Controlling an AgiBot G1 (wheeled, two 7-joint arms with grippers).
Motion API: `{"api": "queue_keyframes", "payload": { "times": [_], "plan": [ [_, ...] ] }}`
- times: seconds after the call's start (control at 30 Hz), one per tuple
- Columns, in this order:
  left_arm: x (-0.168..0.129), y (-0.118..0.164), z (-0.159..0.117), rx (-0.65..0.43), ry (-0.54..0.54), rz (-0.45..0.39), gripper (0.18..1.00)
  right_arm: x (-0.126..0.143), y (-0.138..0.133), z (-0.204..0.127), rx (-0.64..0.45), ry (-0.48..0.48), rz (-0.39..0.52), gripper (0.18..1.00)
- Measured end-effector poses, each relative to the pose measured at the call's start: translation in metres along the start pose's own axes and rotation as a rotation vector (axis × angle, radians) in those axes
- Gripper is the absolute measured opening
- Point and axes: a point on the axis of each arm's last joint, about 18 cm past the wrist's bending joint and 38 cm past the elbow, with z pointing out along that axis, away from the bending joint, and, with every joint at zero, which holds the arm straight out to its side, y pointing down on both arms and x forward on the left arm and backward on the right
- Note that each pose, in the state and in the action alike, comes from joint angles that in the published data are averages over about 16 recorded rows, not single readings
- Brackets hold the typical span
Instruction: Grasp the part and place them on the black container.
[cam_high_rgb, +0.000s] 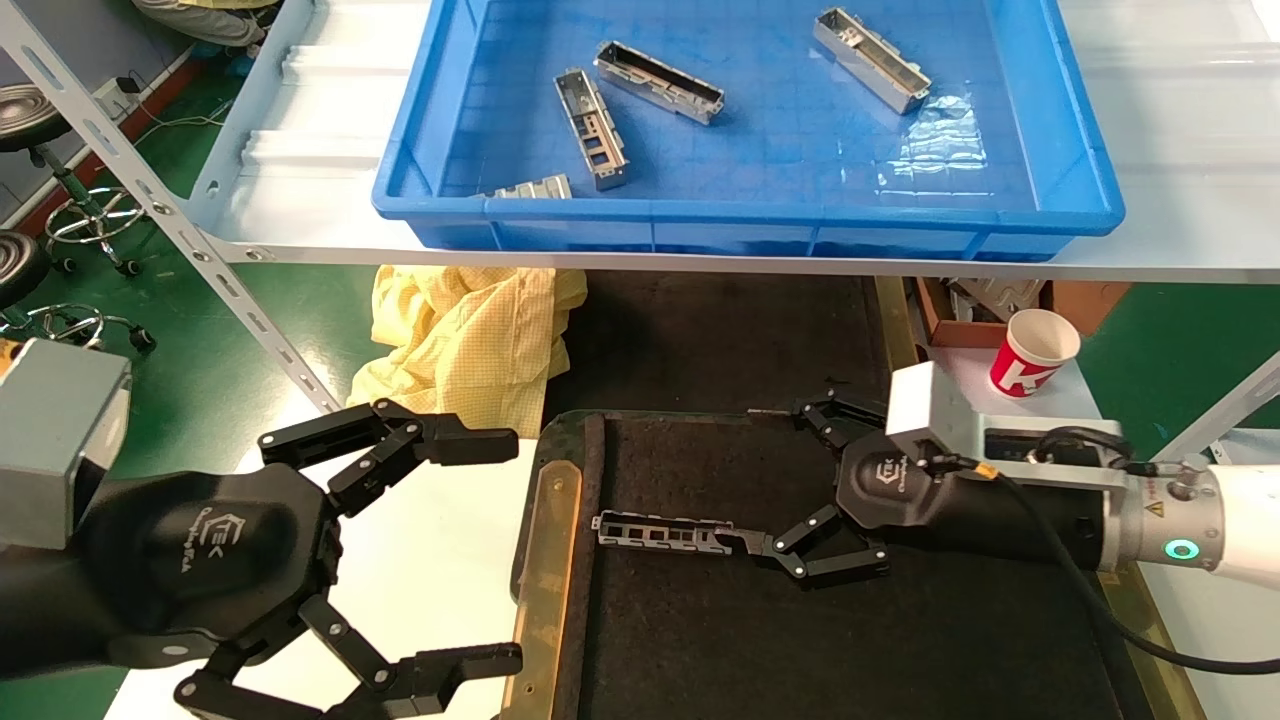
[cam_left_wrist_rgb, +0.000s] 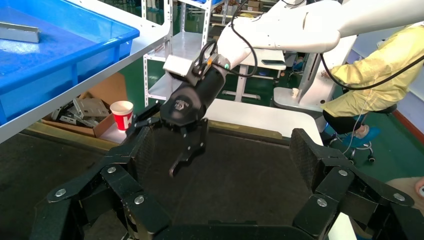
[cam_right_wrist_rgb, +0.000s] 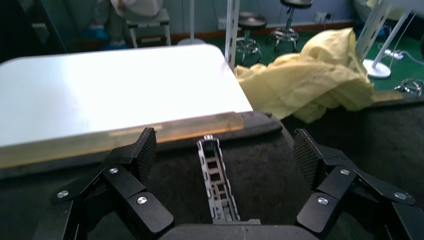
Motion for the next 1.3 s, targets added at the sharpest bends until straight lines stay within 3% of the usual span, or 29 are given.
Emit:
{"api": "queue_keyframes", "payload": {
  "times": [0.7, 1.3],
  "plan": [
    [0.0, 0.0, 0.0, 0.0, 0.0, 0.0, 1.001, -0.042, -0.052, -0.052, 0.153, -0.023, 0.031, 1.001],
    [0.0, 0.0, 0.0, 0.0, 0.0, 0.0, 1.001, -0.096, -0.097, -0.085, 0.196, -0.116, 0.034, 1.001]
  ]
}}
